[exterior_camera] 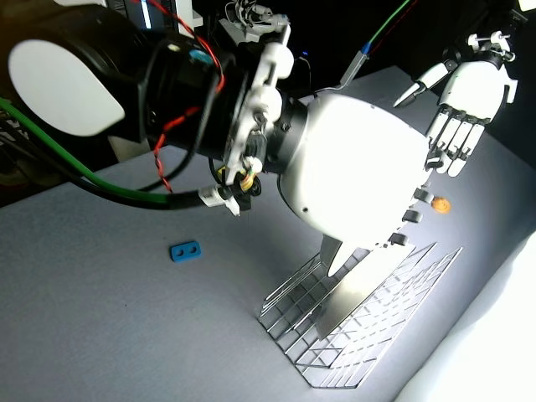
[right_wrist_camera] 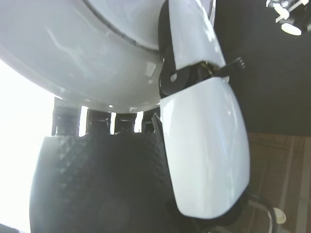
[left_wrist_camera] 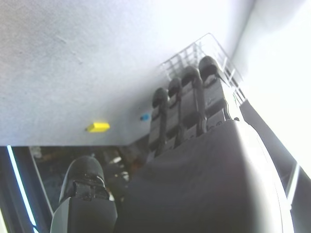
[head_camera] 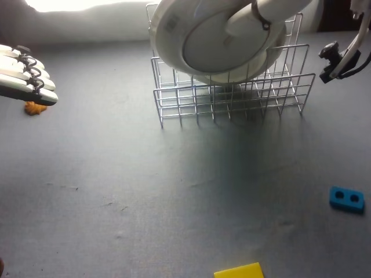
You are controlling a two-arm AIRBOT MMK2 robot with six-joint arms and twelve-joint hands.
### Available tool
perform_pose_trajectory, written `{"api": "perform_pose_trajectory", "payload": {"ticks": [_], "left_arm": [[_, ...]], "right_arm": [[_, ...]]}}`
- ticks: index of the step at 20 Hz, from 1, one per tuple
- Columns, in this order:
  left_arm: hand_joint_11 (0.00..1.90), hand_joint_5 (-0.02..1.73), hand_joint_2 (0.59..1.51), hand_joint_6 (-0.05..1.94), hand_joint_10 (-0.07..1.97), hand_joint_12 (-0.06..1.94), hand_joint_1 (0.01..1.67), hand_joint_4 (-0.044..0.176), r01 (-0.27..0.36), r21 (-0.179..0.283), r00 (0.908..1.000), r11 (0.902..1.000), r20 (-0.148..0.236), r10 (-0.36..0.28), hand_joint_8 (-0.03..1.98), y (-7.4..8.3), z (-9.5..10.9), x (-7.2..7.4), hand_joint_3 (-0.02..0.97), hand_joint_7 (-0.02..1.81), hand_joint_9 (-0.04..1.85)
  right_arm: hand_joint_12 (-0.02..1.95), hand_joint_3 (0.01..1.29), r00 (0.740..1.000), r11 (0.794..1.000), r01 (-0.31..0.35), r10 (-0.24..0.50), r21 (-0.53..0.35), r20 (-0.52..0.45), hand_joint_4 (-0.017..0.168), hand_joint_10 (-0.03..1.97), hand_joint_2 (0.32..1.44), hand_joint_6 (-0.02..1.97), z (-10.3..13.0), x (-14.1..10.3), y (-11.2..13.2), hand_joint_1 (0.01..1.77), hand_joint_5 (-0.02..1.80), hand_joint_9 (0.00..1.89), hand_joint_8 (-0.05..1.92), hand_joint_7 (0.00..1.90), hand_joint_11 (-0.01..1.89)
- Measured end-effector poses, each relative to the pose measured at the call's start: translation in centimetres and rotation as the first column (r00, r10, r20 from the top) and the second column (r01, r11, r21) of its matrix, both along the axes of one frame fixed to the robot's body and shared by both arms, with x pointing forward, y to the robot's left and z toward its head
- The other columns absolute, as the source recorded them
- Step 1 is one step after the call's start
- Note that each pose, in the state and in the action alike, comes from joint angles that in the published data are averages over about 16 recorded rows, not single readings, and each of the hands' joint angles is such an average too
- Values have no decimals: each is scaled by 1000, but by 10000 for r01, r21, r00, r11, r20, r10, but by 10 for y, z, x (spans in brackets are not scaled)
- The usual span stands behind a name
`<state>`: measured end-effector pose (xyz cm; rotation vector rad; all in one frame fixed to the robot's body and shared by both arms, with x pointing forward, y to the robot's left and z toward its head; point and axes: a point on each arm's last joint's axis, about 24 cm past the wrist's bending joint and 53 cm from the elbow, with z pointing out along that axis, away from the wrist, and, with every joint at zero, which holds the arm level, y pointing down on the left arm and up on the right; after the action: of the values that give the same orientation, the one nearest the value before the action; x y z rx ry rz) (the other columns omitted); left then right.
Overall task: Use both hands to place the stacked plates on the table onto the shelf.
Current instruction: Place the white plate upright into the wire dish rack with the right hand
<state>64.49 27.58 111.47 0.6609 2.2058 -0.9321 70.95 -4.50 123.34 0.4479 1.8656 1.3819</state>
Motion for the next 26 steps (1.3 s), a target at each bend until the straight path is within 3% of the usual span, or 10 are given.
{"api": "perform_pose_trajectory", "payload": {"ticks": [11, 22, 26], "left_arm": [[16, 168, 1129, 9, 16, 201, 22, 2, 37, 17, 10000, 10000, -13, -37, 12, -1, -1, 0, 13, 140, 109], [16, 169, 1129, 9, 16, 215, 22, 2, 65, 36, 10000, 10000, 1, -65, 13, -1, -2, 0, 14, 142, 111], [16, 170, 1129, 9, 17, 198, 22, 2, 97, 39, 10000, 9999, 11, -97, 13, -2, -1, -1, 14, 142, 109]], "right_arm": [[1081, 15, 9998, 9987, 12, -22, -514, -202, -6, 986, 998, 916, -37, 16, 10, 1360, 942, 1055, 745, 1081, 942], [1071, 15, 9998, 9931, 12, -37, -1176, -213, -7, 980, 998, 908, -73, 19, 4, 1361, 928, 1060, 713, 1079, 954], [1089, 14, 9997, 9916, -4, -25, -1291, -224, -7, 853, 1005, 863, -81, 18, 2, 1337, 905, 1038, 658, 1059, 916]]}}
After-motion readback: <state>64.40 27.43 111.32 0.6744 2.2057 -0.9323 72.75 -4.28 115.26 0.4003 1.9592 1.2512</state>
